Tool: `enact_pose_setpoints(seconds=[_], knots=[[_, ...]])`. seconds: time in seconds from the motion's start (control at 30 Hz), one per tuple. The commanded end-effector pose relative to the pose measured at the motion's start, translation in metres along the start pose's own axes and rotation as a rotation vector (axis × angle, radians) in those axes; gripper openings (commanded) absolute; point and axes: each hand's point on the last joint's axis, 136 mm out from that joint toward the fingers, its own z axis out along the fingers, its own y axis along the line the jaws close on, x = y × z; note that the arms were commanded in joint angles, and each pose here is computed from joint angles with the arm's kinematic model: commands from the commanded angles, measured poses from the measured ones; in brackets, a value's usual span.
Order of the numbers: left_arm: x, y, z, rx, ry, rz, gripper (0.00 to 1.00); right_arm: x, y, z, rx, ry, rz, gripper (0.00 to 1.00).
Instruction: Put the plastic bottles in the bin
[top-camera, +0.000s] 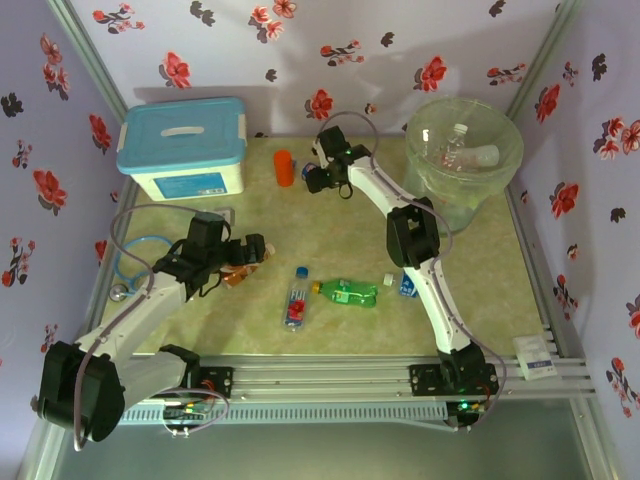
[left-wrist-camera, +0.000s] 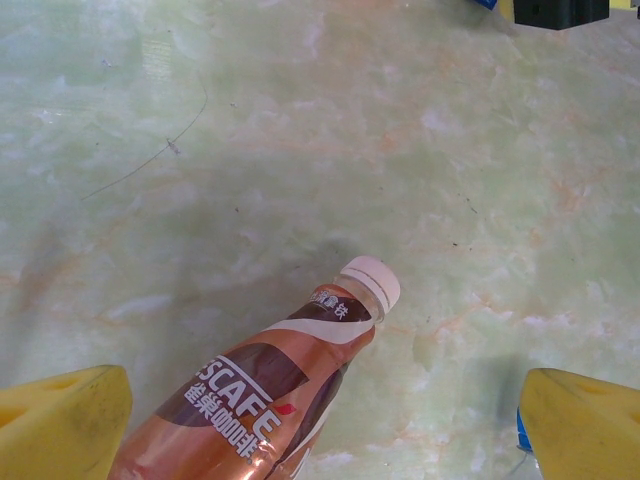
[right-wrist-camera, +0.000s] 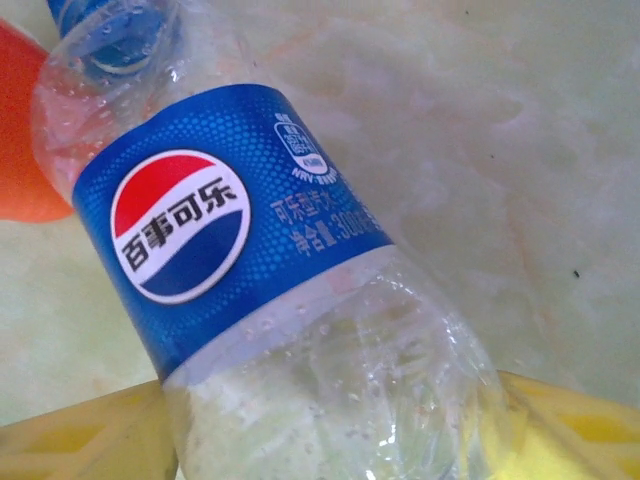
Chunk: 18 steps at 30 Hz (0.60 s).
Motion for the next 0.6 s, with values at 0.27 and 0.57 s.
enact_pose_setpoints(seconds=[0.27,0.57], knots=[[0.001,0.006,0.004,-0.023,0.008,-0.002,1.00,-0.010,0.006,-0.014,-0.009,-0.028,-0.033,0.57],[0.003,0.006,0.005,-0.024,0.011,0.000,1.00,-0.018,-0.008,-0.074,0.087,-0.090,-0.025,0.56]])
